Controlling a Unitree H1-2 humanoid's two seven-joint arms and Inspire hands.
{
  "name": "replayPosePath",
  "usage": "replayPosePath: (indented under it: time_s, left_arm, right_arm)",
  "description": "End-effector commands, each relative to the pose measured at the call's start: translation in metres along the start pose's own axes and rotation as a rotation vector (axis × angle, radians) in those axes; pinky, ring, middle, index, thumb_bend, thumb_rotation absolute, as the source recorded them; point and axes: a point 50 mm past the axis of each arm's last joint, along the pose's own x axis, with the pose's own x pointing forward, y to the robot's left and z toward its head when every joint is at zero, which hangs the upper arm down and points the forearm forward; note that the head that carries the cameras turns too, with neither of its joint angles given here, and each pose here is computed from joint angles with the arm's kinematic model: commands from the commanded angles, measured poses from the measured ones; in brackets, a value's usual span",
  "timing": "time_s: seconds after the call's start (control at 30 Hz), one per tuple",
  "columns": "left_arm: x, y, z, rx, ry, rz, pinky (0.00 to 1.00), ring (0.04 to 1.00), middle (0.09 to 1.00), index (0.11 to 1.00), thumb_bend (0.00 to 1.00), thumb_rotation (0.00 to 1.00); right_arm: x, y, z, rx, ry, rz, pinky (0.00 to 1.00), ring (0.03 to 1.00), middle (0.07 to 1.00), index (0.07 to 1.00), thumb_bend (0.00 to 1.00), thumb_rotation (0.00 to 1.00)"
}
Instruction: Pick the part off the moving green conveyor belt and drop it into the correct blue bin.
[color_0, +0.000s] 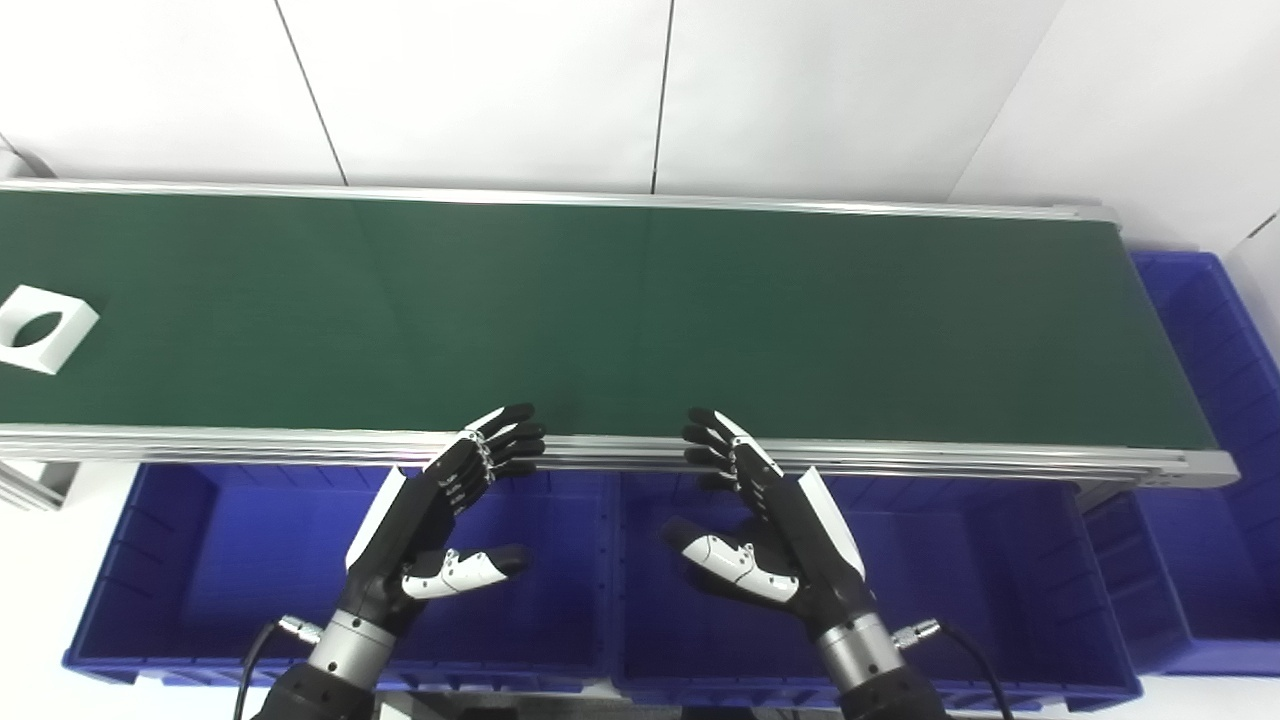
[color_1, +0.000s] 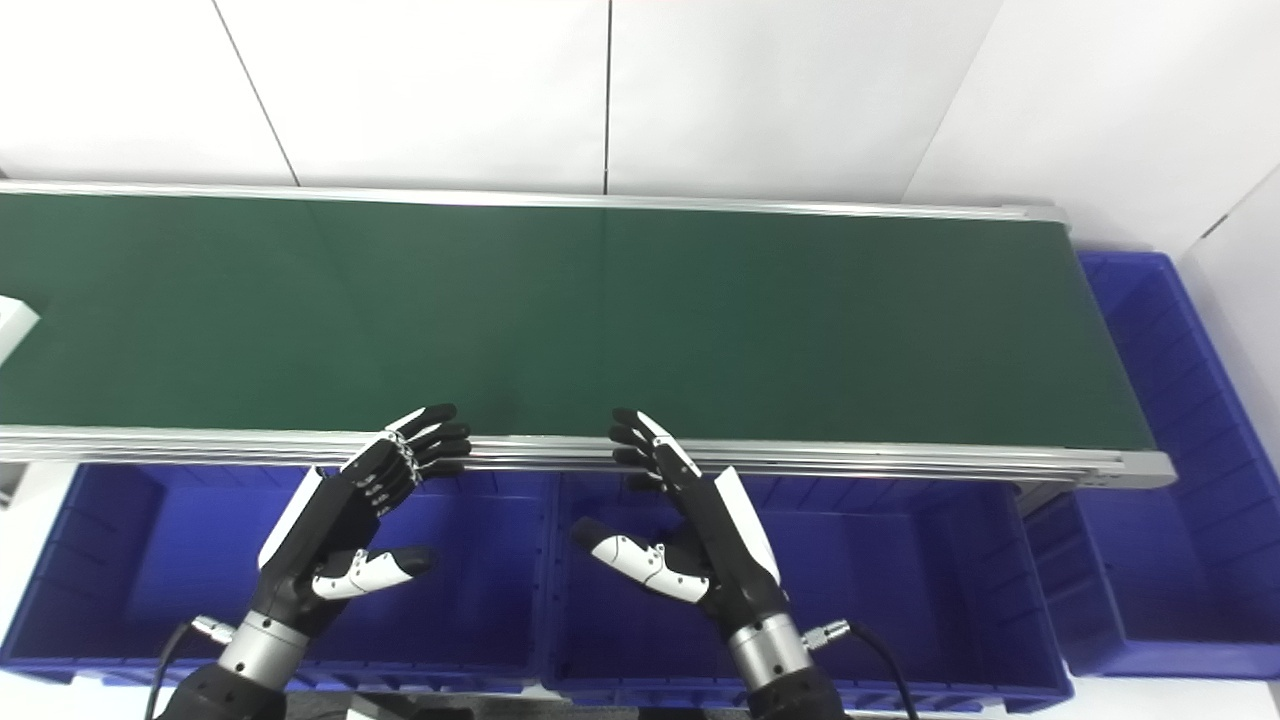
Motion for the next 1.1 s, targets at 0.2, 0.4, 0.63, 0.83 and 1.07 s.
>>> replayPosePath:
  time_s: [0.2, 0.4, 0.63, 0.83, 1.07]
  left_arm:
    - [0.0063, 0.0049, 0.0082, 0.015, -0.059, 0.006, 0.76, 0.8, 0.824, 0.857, 0.85, 0.48]
    - [0.0062, 0.0052, 0.008, 0.014, -0.06, 0.007, 0.77, 0.8, 0.825, 0.858, 0.84, 0.46]
    - [0.0064, 0.0053, 0.0083, 0.015, -0.061, 0.006, 0.76, 0.799, 0.825, 0.858, 0.82, 0.44]
    - [0.0063, 0.0064, 0.0088, 0.02, -0.064, 0.001, 0.77, 0.803, 0.829, 0.865, 0.83, 0.46]
    - [0.0061, 0.0071, 0.0103, 0.026, -0.07, 0.002, 0.76, 0.801, 0.827, 0.867, 0.83, 0.47]
  right_arm:
    - [0.0058, 0.0002, 0.0108, 0.007, -0.095, -0.011, 0.75, 0.834, 0.864, 0.907, 0.58, 0.56]
    - [0.0052, -0.0001, 0.0114, 0.008, -0.09, -0.009, 0.75, 0.833, 0.863, 0.905, 0.58, 0.56]
    - [0.0052, 0.0008, 0.0123, 0.008, -0.089, -0.006, 0.74, 0.826, 0.862, 0.899, 0.57, 0.56]
    - [0.0062, 0.0015, 0.0127, 0.009, -0.1, -0.004, 0.74, 0.824, 0.863, 0.894, 0.57, 0.56]
    - [0.0071, 0.002, 0.0127, 0.018, -0.092, 0.0, 0.73, 0.818, 0.858, 0.889, 0.57, 0.56]
